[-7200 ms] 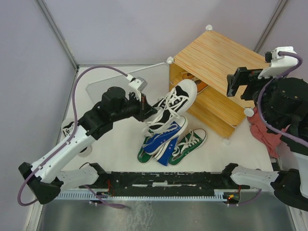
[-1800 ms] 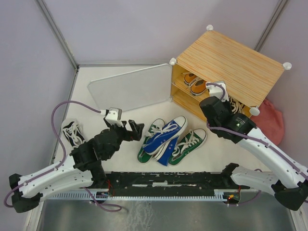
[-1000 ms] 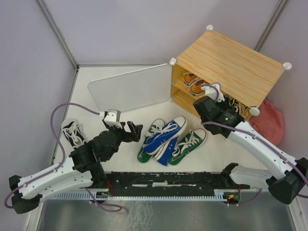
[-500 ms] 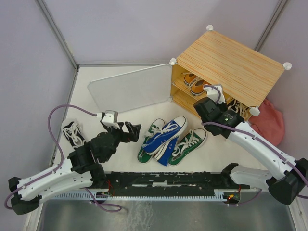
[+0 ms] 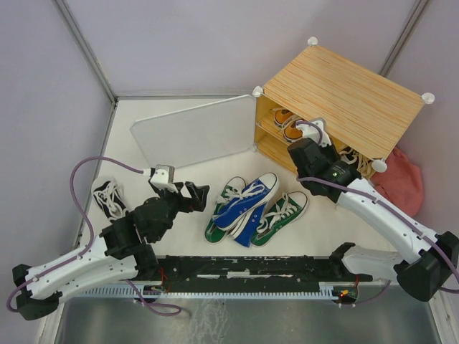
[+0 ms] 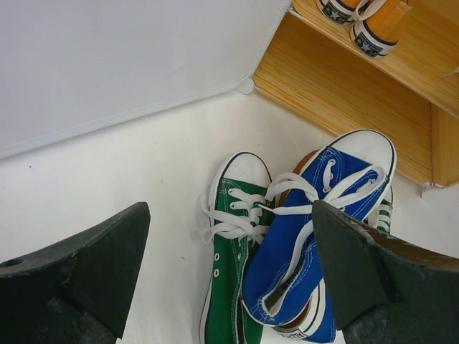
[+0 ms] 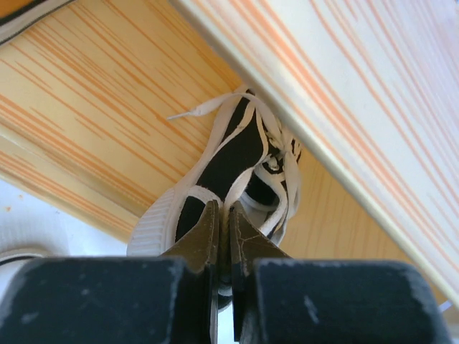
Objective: Place and organize the shoes in the shoe cabinet
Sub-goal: Place the shoe in the shoe cabinet.
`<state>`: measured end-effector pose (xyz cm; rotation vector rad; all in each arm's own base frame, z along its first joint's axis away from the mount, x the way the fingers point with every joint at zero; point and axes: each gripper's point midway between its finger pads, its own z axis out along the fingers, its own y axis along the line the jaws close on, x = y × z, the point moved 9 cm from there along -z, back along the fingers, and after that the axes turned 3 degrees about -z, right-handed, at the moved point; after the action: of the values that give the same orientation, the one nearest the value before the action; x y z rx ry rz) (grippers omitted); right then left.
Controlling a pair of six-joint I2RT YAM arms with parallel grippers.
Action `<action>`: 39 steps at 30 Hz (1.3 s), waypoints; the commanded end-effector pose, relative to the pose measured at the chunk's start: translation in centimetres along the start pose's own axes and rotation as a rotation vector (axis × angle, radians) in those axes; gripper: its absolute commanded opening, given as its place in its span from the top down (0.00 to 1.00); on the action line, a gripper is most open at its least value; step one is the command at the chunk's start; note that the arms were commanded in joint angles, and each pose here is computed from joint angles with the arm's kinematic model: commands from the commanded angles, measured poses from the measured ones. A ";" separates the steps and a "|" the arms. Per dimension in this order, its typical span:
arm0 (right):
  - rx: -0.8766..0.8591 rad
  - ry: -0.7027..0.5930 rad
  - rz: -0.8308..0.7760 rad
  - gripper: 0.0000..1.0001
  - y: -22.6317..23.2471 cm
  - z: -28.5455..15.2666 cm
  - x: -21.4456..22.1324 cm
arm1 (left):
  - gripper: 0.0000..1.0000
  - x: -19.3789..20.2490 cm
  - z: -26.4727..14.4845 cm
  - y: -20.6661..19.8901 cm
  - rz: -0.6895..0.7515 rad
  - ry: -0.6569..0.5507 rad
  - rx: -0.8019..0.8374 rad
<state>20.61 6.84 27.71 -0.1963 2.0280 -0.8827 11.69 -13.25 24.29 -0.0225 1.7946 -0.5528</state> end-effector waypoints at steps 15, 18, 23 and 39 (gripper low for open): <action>0.098 0.050 -0.009 0.94 -1.3 5.3 -0.8 | 0.01 -0.8 0.0 0.0 -0.037 -0.047 -0.017; 0.078 0.073 -0.002 0.93 -0.9 5.4 -0.4 | 0.01 -0.7 -0.1 0.0 -0.037 -0.045 -0.020; 0.055 0.116 0.052 0.81 -0.7 5.0 0.0 | 0.01 -0.8 -0.2 0.1 -0.041 -0.047 -0.020; -0.366 -0.002 0.192 0.35 -0.3 -0.1 -1.0 | 0.01 -0.7 0.0 0.1 -0.048 -0.049 -0.043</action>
<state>21.87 5.40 27.43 -0.1504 2.1610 -0.6040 11.72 -12.92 24.21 -0.0372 1.7936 -0.5274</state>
